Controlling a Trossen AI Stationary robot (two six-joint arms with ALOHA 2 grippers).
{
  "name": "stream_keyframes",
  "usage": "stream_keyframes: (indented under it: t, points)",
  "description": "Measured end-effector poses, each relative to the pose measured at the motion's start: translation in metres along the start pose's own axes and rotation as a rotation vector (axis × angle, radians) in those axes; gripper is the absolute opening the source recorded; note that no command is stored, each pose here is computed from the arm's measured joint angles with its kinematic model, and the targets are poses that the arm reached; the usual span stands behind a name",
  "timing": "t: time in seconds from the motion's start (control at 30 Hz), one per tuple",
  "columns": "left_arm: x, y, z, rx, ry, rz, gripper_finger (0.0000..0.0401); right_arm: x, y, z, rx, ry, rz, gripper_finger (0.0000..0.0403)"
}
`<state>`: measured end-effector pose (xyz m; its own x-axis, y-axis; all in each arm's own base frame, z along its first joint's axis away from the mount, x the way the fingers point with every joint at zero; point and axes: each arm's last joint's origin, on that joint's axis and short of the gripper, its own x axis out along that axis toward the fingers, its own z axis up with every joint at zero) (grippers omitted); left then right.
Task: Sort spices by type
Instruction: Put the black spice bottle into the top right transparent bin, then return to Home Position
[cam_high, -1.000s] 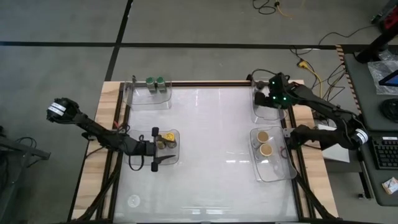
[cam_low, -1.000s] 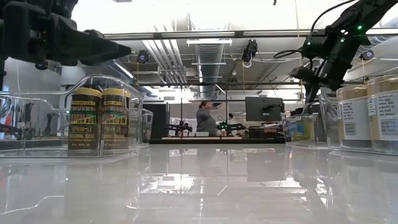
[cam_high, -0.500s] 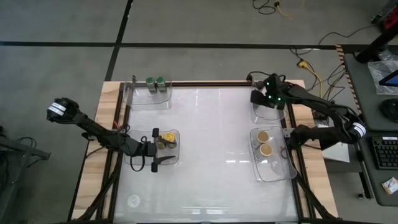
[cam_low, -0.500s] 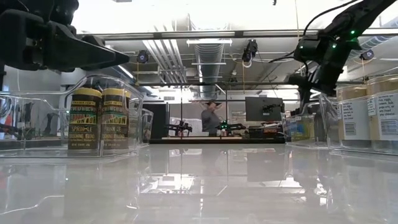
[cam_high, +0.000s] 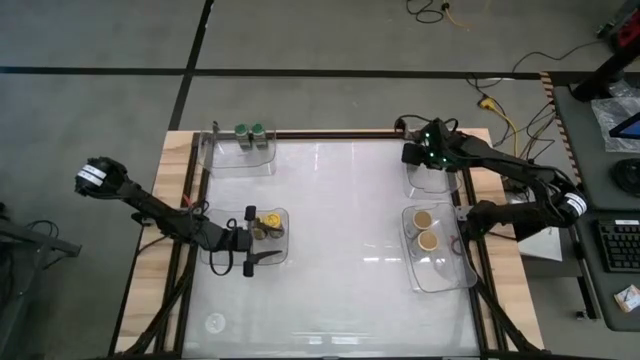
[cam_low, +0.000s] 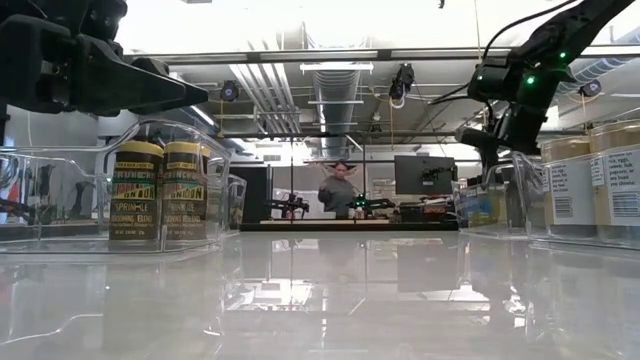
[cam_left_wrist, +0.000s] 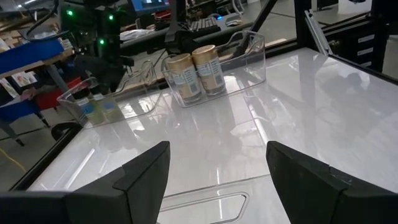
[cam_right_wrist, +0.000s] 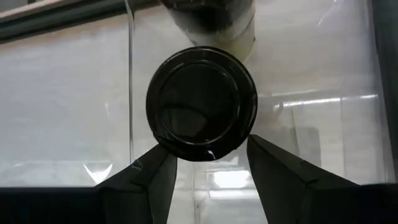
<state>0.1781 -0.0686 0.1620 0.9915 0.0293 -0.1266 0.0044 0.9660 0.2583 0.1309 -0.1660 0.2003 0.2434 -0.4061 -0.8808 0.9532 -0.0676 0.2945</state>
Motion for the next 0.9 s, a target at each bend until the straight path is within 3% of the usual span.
stream_keyframes:
  t: [0.27, 0.4, 0.6, 0.7, 0.9]
  points:
    - [0.000, -0.001, 0.000, -0.002, -0.010, -0.037, 0.0251, -0.002, 0.001, 0.001, -0.022, -0.022, 0.013, 0.0178]
    - [-0.001, -0.003, 0.005, -0.019, -0.057, -0.094, 0.0251, -0.014, -0.001, 0.000, -0.041, -0.050, 0.040, 0.0185]
    - [-0.001, -0.002, 0.010, -0.016, -0.113, -0.081, 0.0251, -0.042, -0.005, -0.006, -0.116, -0.110, 0.103, 0.0184]
    - [-0.003, 0.000, 0.017, -0.023, -0.175, -0.066, 0.0251, -0.058, 0.003, -0.014, -0.213, -0.193, 0.223, 0.0179]
    - [-0.011, 0.007, 0.029, -0.046, -0.246, -0.033, 0.0251, -0.073, 0.029, -0.048, -0.437, -0.421, 0.651, 0.0166]
